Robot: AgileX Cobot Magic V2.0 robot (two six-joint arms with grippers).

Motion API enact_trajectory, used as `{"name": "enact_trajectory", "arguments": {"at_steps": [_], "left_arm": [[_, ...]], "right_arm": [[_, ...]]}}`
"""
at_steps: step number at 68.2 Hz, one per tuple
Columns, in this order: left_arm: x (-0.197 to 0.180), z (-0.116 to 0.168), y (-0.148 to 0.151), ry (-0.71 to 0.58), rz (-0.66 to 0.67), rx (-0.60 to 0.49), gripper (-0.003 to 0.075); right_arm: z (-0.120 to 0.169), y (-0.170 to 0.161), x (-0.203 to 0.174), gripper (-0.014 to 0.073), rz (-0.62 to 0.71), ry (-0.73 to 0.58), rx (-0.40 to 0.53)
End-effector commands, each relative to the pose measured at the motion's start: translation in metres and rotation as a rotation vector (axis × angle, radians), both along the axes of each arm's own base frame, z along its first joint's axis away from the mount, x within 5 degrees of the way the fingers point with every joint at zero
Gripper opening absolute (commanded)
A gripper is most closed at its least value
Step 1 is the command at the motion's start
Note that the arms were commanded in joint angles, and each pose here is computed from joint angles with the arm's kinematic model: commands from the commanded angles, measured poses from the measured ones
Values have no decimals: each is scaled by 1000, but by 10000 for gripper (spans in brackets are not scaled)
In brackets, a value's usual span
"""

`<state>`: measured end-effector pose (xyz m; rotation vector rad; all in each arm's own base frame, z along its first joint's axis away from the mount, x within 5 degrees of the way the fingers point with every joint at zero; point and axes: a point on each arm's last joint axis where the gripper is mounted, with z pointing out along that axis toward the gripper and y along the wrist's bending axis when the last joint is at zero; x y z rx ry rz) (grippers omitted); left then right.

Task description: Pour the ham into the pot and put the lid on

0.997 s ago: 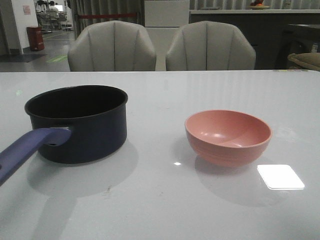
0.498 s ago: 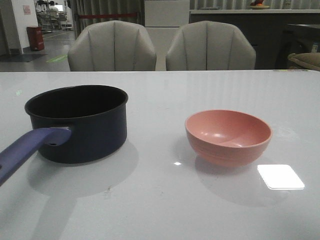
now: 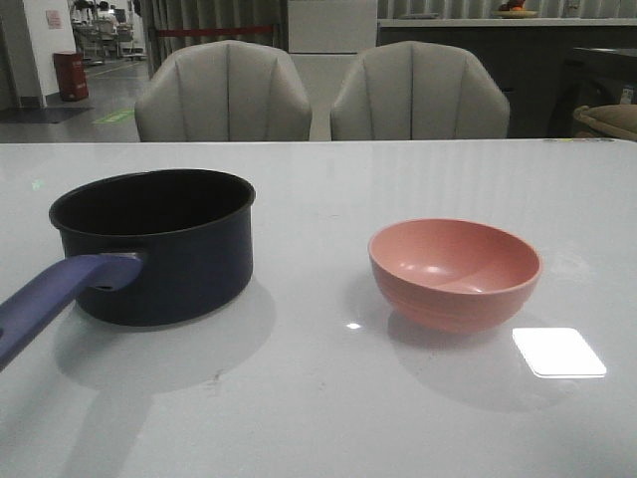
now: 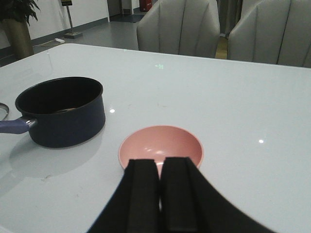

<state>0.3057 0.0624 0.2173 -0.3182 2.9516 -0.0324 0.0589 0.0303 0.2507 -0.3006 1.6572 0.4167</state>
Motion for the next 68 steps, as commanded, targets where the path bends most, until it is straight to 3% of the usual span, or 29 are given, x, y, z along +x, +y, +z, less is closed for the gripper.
{"name": "enact_trajectory", "arguments": {"at_steps": [1,27,34,42,49,56,68], "left_arm": [[9,12,-1,-85,-14,-14,659],[29,-9,3,-63,-13,-28,648],[32,-12,3,-38,-15,-35,561],[33,-20,4,3,-16,-46,385],[33,-23,4,13,-16,-48,279],[37,-17,4,-2,-17,-45,240],[45,8,6,-36,-25,-40,239]], "right_arm": [[16,-1,1,162,-20,-91,32],[16,-1,1,162,-20,-92,32],[16,-1,1,162,-20,-92,32],[16,-1,1,162,-20,-92,32],[16,-1,1,162,-20,-92,32],[16,-1,1,162,-20,-92,32],[16,-1,1,162,-20,-92,32]]}}
